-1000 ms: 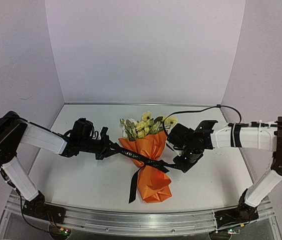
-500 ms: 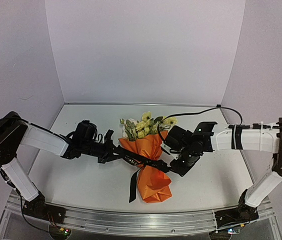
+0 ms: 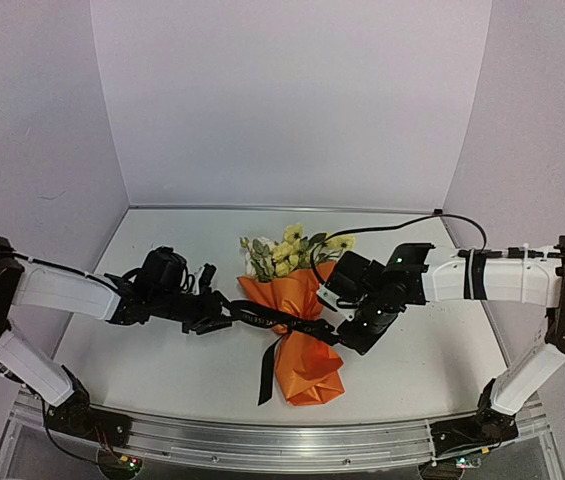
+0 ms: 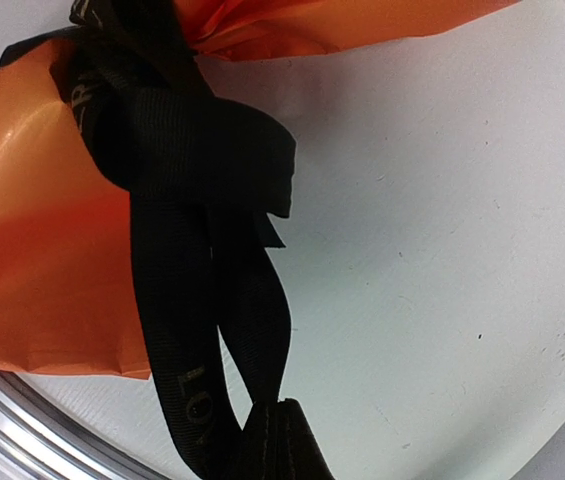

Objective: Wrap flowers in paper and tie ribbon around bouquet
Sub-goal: Cross the half-tied ribbon over the folded bouquet.

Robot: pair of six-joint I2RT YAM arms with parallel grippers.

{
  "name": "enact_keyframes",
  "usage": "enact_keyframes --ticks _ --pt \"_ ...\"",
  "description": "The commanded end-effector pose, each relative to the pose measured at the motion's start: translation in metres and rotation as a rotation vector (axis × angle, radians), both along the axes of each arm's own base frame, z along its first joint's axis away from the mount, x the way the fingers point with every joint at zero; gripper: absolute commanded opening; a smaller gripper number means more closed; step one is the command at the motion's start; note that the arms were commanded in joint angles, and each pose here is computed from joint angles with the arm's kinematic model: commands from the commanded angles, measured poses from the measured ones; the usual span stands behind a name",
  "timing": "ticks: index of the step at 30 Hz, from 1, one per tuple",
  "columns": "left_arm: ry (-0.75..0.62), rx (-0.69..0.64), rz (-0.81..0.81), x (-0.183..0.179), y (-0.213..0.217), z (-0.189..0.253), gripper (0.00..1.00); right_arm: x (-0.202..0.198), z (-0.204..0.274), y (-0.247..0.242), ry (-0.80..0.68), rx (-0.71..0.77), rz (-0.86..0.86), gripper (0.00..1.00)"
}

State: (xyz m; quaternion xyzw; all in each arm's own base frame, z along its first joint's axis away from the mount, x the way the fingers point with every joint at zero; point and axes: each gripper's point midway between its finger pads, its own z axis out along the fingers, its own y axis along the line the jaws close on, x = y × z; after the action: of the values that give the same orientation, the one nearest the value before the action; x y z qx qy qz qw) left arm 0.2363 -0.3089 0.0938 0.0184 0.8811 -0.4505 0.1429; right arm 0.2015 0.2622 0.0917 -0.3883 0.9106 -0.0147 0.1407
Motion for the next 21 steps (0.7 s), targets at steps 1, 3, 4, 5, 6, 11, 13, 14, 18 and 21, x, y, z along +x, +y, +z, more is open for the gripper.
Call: enact_keyframes --ticks 1,3,4,5,6,11,13,14,18,21 --pt "-0.214 0.135 0.008 0.005 0.027 0.027 0.41 0.005 0.011 0.007 -0.024 0.011 0.021 0.0" --pt "-0.329 0.195 -0.017 0.011 0.034 0.049 0.41 0.005 0.011 0.007 -0.028 0.007 0.027 0.0" --pt "-0.408 0.226 -0.045 0.016 0.035 0.059 0.41 0.006 0.012 0.007 -0.03 0.005 0.029 0.0" --pt "-0.474 0.246 -0.064 0.021 0.034 0.069 0.42 0.006 0.012 0.007 -0.029 0.005 0.03 0.0" --pt "-0.536 0.263 -0.087 0.027 0.031 0.077 0.43 0.006 0.012 0.008 -0.028 0.006 0.032 0.0" --pt "-0.719 0.381 -0.311 0.063 -0.006 0.077 0.35 0.005 0.009 0.012 -0.018 0.011 0.035 0.0" --pt "-0.742 0.427 -0.404 0.074 -0.019 0.061 0.34 0.006 0.009 0.013 -0.021 0.018 0.034 0.0" --pt "-0.748 0.432 -0.457 0.075 -0.025 0.054 0.33 0.006 0.009 0.014 -0.023 0.024 0.033 0.0" --pt "-0.76 0.388 -0.617 0.066 -0.044 0.037 0.33 0.007 0.01 0.016 -0.027 0.035 0.037 0.0" --pt "-0.809 0.368 -0.707 0.058 -0.052 0.033 0.35 0.007 0.009 0.017 -0.027 0.045 0.039 0.0"
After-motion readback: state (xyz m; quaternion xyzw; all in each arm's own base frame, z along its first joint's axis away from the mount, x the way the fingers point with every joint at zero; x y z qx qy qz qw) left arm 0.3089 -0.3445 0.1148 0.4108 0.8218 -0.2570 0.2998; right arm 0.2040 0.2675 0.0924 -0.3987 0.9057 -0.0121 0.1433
